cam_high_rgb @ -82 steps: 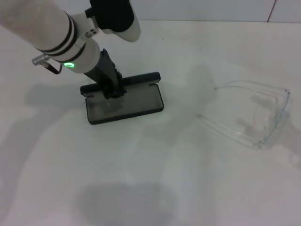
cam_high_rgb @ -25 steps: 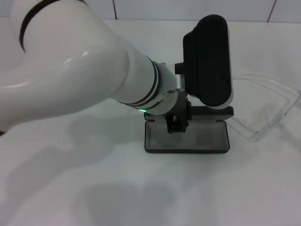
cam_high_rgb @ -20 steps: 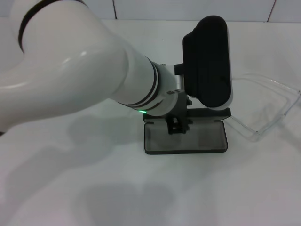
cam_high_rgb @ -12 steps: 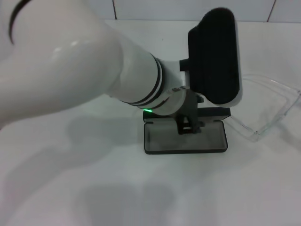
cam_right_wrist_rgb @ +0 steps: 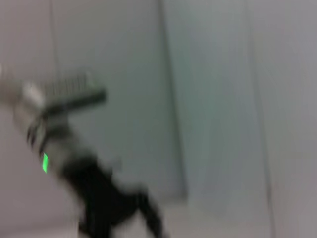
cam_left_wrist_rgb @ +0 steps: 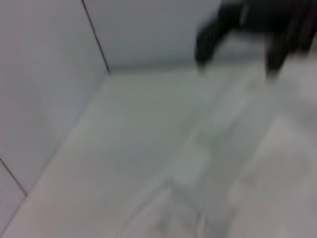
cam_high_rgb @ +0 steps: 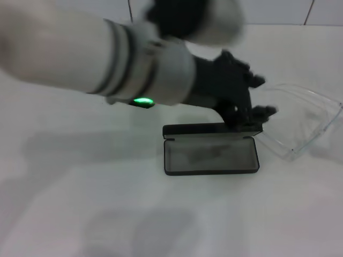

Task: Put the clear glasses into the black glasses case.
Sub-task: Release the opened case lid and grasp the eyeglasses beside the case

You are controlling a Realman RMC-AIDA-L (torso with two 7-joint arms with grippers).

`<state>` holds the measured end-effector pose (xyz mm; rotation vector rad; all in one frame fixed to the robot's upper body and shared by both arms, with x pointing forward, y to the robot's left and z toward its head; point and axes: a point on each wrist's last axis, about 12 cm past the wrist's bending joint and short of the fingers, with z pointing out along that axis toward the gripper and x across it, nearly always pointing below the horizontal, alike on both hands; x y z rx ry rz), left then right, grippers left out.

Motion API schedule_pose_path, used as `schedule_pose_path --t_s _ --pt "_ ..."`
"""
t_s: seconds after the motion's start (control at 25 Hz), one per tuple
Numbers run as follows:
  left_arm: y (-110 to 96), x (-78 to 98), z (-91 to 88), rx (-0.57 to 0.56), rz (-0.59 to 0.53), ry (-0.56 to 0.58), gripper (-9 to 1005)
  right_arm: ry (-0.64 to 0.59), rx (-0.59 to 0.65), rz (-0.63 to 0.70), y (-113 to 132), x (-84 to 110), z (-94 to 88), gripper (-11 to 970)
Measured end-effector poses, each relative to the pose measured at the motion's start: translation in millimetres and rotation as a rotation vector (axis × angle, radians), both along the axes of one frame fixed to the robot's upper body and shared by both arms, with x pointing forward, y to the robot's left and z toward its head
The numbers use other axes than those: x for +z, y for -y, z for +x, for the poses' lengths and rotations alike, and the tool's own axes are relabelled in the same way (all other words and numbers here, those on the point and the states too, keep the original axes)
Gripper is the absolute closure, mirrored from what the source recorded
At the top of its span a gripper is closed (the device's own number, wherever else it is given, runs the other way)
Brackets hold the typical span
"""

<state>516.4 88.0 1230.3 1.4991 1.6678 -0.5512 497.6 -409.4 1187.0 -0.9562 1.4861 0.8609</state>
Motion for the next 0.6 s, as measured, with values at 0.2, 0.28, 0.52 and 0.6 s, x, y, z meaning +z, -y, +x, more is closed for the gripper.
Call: schedule_pose_path --t_s 0.2,0.28,0.52,0.6 --pt "-59.8 10.4 -1.6 0.038 -0.372 -0.056 516 -0.154 0.167 -0.365 -18.8 33.7 38.5 187" --pt "-85.0 8.3 -0.2 0.071 -0.49 -0.069 516 -0.199 0.225 -0.508 -31.9 44.3 55.1 194" --pt "-121.4 -23.1 6.2 0.148 -0.591 -0.133 519 -0.232 0.349 -0.833 -68.0 69.0 86.4 248" --pt "-128.7 -36.1 3.1 0.16 -0.606 -0.142 521 -0.224 0.393 -0.943 -88.8 75.2 96.2 266"
